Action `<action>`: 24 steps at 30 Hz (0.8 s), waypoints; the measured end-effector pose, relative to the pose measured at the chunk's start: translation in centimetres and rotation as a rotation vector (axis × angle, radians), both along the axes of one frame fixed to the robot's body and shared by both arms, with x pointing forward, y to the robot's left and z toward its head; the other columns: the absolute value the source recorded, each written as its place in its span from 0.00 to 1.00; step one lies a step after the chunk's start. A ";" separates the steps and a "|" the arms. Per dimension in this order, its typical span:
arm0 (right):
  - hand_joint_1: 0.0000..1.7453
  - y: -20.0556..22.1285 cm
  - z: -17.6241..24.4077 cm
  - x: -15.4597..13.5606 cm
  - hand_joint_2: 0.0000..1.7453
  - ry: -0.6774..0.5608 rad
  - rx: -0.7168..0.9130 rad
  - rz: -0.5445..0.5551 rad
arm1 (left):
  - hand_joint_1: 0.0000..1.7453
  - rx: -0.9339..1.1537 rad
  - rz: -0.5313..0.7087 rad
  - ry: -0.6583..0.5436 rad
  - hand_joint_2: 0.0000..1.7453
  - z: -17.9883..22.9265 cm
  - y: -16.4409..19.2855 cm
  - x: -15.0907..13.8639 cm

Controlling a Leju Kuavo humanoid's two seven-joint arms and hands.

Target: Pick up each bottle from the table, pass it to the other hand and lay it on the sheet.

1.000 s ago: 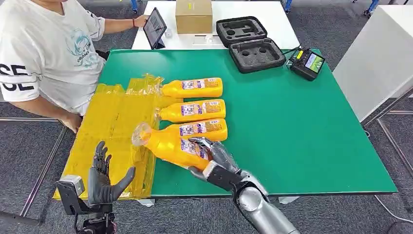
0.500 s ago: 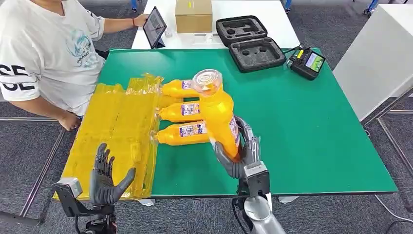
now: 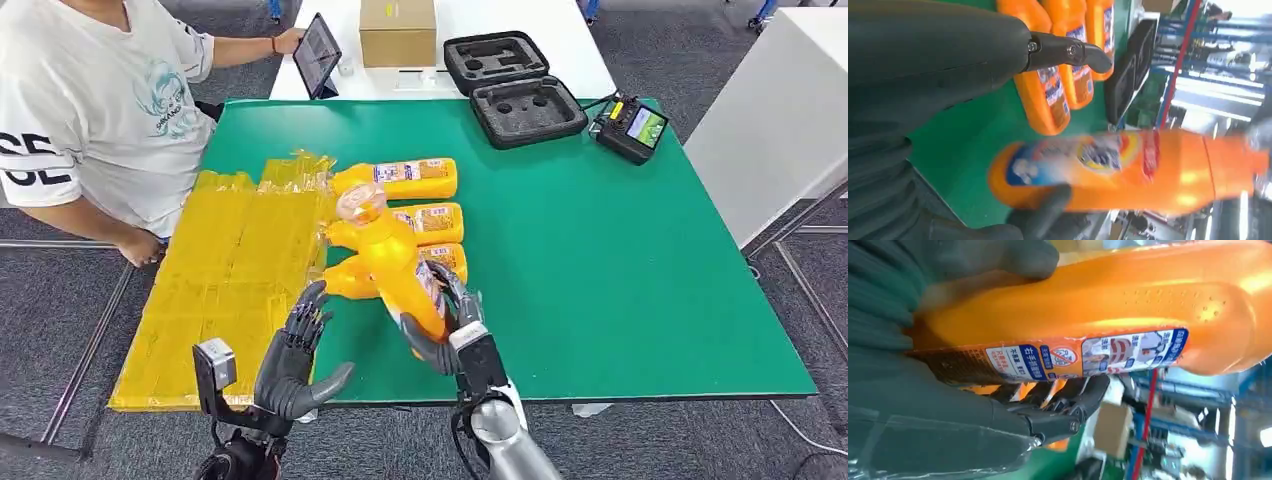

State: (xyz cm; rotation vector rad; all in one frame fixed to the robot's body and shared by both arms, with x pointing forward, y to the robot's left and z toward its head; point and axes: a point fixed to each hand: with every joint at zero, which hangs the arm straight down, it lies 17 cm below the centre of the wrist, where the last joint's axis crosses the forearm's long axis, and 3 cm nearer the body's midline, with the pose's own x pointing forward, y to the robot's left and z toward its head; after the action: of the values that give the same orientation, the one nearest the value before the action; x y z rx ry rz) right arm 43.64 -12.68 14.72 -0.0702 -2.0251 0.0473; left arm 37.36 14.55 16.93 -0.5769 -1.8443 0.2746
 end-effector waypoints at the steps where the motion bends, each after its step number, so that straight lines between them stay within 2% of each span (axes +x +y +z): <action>1: 1.00 0.5 -0.3 0.0 1.00 0.009 -0.002 0.015 | 0.00 0.002 -0.006 -0.001 1.00 0.0 -0.2 0.1; 9: 1.00 6.7 -1.5 -1.0 1.00 0.038 -0.053 0.170 | 0.00 -0.012 -0.074 0.007 1.00 -0.3 -1.5 0.9; 14: 1.00 10.3 -1.3 -1.8 1.00 0.034 -0.070 0.270 | 0.00 -0.025 -0.059 0.010 1.00 -0.4 -0.8 2.0; 17: 1.00 12.9 -1.2 -2.9 1.00 0.008 -0.135 0.322 | 0.00 -0.032 -0.015 0.010 1.00 -0.2 0.4 2.6; 24: 1.00 14.4 -1.4 -3.0 1.00 0.002 -0.179 0.351 | 0.00 -0.023 0.016 0.016 1.00 -0.7 1.6 2.6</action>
State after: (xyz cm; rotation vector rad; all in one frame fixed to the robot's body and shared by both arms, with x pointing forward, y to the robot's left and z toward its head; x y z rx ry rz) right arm 40.62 1.73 13.37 0.1729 -2.0063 0.4497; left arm 40.00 16.14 16.25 -0.5744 -1.8335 0.3102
